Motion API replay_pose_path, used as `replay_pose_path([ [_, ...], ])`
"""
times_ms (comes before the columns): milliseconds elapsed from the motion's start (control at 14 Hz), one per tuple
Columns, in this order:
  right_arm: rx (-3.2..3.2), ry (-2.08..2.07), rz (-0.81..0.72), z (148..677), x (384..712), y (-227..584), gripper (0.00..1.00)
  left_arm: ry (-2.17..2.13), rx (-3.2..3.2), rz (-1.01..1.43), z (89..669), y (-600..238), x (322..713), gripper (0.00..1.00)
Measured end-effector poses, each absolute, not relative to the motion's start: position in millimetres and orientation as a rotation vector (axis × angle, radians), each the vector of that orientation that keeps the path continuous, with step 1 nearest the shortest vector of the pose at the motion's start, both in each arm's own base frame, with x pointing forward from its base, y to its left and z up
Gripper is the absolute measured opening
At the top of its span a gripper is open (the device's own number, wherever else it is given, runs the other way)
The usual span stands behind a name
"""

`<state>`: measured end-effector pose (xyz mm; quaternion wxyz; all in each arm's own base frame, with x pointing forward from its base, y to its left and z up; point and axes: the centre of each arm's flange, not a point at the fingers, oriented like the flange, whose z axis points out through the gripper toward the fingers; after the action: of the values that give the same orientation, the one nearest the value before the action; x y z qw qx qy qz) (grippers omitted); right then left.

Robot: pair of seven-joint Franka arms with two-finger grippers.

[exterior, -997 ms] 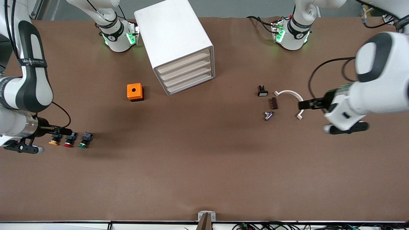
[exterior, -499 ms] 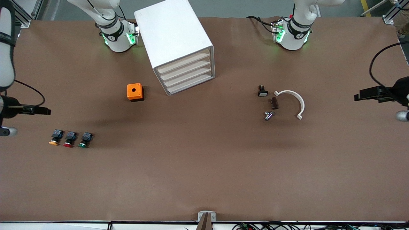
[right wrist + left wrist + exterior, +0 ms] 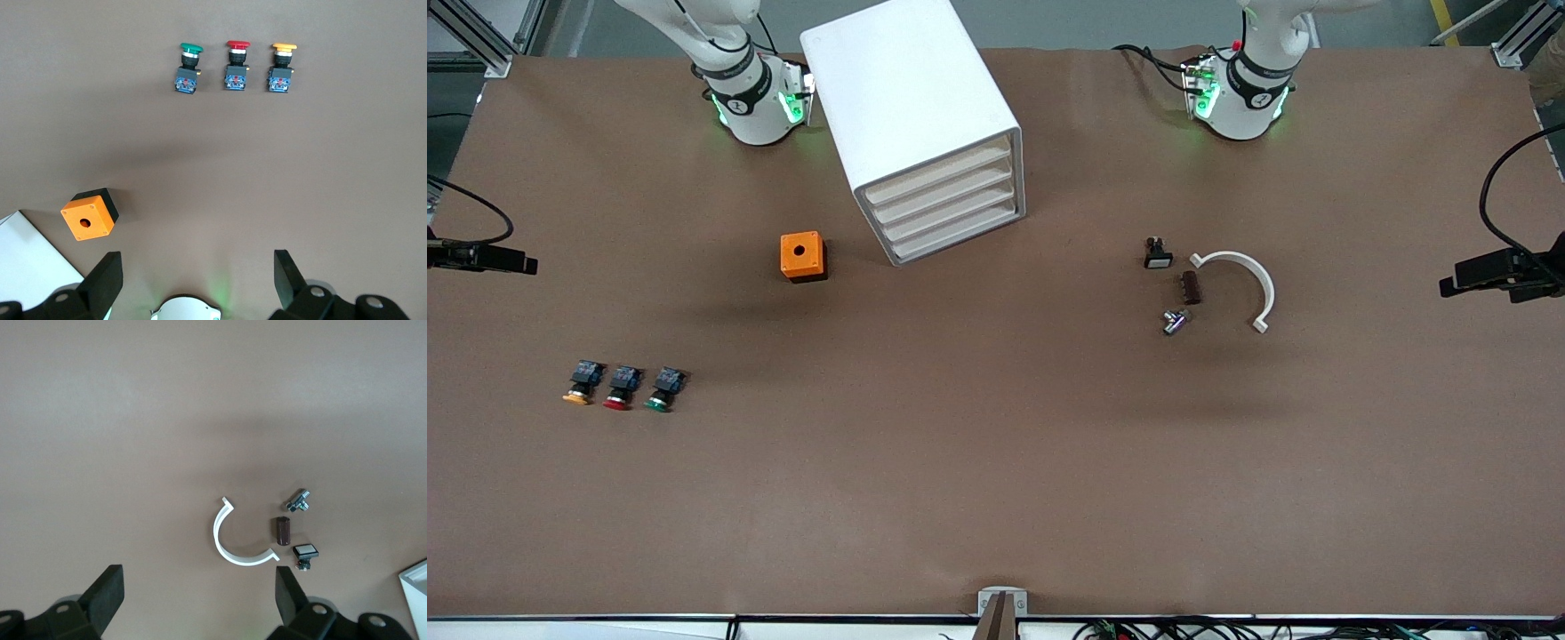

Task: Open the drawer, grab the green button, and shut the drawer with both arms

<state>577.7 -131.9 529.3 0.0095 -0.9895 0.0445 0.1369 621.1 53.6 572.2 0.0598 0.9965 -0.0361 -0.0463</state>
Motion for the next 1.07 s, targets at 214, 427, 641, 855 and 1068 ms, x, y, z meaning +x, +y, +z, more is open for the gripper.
replay_pose_path([
  [214,-3.101,0.112,0.388,531,583,-123,1.0,-0.157,3.022,-0.104,582,30,618,1.0],
  [427,-3.108,0.101,0.368,534,584,-119,1.0,-0.13,3.016,0.035,595,17,593,1.0],
  [641,-3.113,0.099,0.353,540,583,-113,1.0,-0.046,3.045,0.123,598,-8,564,1.0],
  [855,-3.115,0.123,0.347,542,582,-114,1.0,-0.019,3.053,0.203,616,-26,565,1.0],
  [1068,-3.115,0.138,0.346,542,581,-118,1.0,-0.022,3.05,0.227,635,-30,568,1.0],
])
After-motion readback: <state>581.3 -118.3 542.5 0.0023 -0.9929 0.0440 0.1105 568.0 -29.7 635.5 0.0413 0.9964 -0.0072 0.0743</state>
